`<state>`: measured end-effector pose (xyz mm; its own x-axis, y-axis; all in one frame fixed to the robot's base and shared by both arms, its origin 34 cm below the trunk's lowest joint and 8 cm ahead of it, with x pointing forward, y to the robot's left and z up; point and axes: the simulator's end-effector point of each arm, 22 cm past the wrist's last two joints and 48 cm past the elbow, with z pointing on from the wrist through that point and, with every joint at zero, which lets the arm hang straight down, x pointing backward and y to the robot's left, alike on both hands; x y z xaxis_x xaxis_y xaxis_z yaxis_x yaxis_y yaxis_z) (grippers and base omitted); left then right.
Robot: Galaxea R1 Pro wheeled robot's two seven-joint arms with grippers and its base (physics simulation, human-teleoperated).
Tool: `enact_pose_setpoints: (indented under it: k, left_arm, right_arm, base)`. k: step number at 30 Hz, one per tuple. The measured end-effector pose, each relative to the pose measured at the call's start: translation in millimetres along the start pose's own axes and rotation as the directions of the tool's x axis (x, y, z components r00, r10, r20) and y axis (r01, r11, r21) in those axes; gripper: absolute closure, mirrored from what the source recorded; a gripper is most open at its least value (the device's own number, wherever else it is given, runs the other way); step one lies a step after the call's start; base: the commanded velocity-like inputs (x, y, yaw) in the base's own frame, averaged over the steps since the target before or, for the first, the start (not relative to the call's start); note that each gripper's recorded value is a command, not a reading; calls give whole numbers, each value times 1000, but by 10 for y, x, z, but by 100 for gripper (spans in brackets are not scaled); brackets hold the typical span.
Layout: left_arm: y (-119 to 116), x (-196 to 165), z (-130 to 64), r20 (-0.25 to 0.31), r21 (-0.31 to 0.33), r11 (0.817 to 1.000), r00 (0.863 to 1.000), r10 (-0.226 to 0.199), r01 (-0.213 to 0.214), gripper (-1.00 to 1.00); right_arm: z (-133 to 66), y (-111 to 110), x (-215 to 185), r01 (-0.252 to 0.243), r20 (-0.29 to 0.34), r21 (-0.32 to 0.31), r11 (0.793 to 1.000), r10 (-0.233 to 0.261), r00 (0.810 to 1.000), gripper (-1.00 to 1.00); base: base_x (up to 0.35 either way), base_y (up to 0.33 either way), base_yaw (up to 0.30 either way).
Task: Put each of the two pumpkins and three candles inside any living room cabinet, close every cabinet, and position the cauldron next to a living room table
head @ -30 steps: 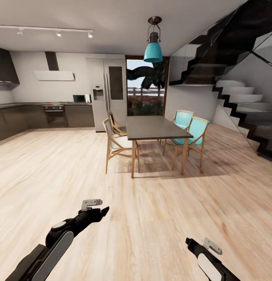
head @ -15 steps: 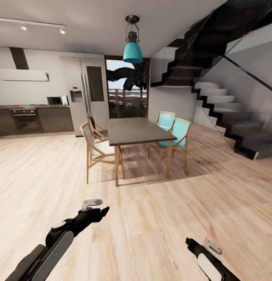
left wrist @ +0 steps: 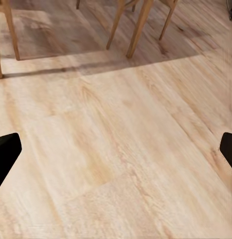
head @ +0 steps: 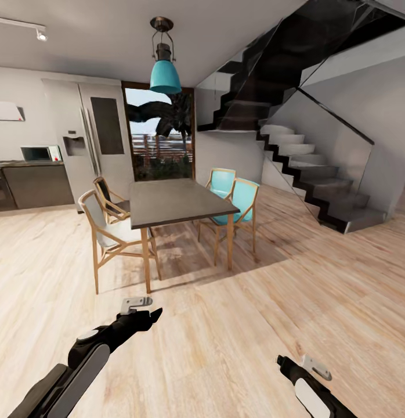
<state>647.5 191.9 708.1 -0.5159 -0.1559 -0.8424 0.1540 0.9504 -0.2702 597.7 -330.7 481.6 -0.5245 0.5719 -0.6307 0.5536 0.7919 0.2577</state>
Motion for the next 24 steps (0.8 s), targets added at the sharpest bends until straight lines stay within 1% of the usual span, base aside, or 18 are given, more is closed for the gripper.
enact_pose_setpoints:
  k: [2, 6, 11, 24]
  left_arm:
    - [-5, -7, -4, 1, 1, 1000, 1000, 0, 0, -100]
    - [-9, -18, -12, 4, 2, 1000, 1000, 1, -1, -100]
    - [-17, -34, -22, 7, 3, 1000, 1000, 2, -2, -100]
    - [-35, -73, -47, 16, 7, 1000, 1000, 4, -4, -100]
  right_arm:
    - [7, -51, 36, 2, -7, 9, 1000, -2, 1000, -100]
    - [7, 9, 58, 2, -12, -28, 1000, -3, 1000, -100]
    - [0, 29, 47, 1, -10, -37, 999, -1, 1000, -100]
    - [-21, 59, 12, 0, -3, -46, 999, 0, 1000, -100]
  base:
    - [339, 0, -272]
    - [339, 0, -272]
    - [339, 39, -272]
    - [318, 128, -272]
